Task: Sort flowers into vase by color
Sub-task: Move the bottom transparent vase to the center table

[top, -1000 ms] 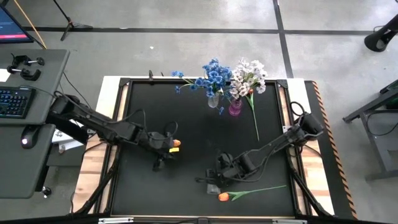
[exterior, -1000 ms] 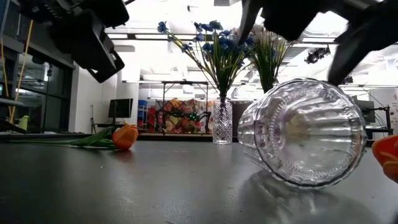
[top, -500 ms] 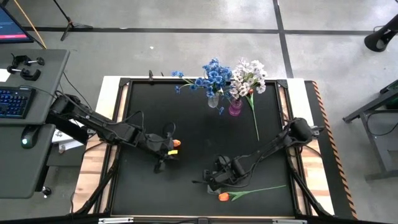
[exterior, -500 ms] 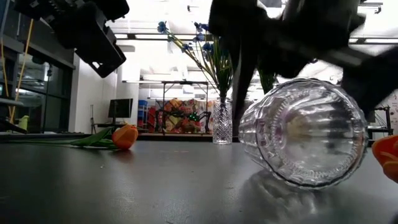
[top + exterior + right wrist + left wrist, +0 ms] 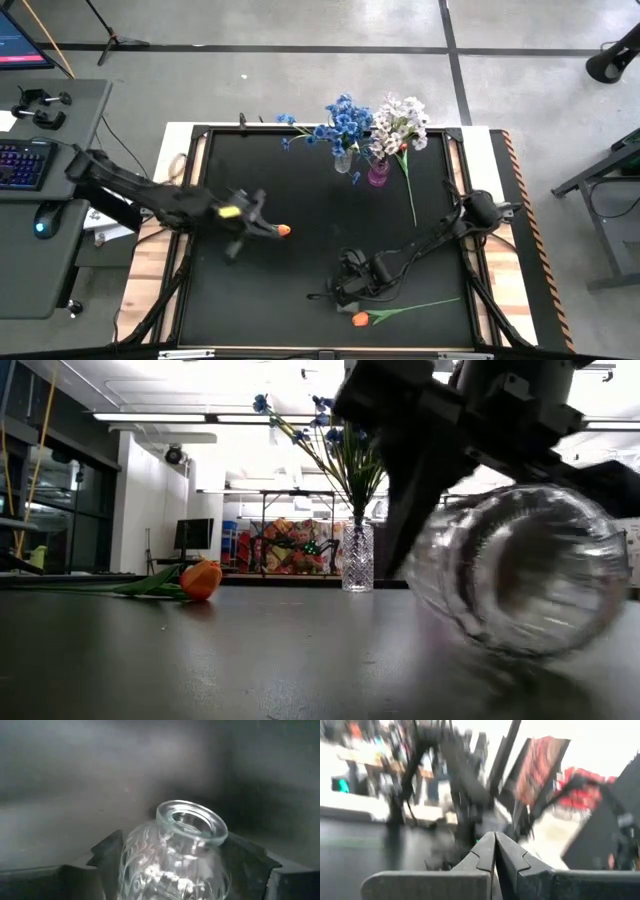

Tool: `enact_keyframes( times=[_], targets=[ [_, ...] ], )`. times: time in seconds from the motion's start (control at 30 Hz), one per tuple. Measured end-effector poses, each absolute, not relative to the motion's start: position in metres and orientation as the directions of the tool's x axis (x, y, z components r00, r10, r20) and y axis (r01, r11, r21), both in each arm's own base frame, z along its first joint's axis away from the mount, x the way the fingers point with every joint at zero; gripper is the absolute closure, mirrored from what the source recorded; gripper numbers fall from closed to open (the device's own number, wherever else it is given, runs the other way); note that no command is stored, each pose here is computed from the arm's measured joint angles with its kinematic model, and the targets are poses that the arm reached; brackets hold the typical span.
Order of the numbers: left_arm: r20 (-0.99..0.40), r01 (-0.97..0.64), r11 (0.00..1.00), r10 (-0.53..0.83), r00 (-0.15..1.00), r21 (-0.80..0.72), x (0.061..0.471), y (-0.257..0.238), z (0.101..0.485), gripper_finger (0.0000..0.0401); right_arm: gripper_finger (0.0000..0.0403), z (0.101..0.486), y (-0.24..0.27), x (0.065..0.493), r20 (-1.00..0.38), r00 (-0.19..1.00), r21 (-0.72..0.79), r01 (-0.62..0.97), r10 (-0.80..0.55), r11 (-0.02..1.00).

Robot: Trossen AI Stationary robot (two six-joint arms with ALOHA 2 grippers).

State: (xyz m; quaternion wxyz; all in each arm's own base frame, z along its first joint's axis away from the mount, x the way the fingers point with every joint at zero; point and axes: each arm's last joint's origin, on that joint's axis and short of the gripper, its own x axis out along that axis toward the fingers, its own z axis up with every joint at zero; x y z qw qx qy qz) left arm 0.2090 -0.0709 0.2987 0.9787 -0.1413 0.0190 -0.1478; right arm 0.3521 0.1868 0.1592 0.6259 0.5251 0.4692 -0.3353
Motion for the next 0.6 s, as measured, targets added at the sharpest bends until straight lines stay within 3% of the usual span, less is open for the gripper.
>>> enact_keyframes(
  times=[0.13, 0.27, 0.43, 0.6],
  targets=[
    [0.178, 0.276, 0.93, -0.237, 0.955, -0.243, 0.178, -0.059, 0.334, 0.0401, 0.0153, 0.176, 0.176, 0.355, -0.913, 0.409, 0.389, 0.861, 0.009, 0.329],
    [0.318, 0.278, 0.937, -0.203, 0.926, -0.21, 0.15, -0.049, 0.358, 0.0401, 0.0153, 0.198, 0.155, 0.369, -0.821, 0.565, 0.46, 0.741, -0.084, 0.489],
    [0.431, 0.289, 0.937, -0.183, 0.884, -0.197, 0.132, -0.042, 0.371, 0.0401, 0.0153, 0.213, 0.134, 0.411, -0.58, 0.813, 0.51, 0.413, -0.053, 0.755],
    [0.507, 0.304, 0.934, -0.174, 0.844, -0.185, 0.133, -0.043, 0.378, 0.0401, 0.0153, 0.204, 0.111, 0.448, -0.335, 0.942, 0.361, 0.157, -0.029, 0.919]
  ],
)
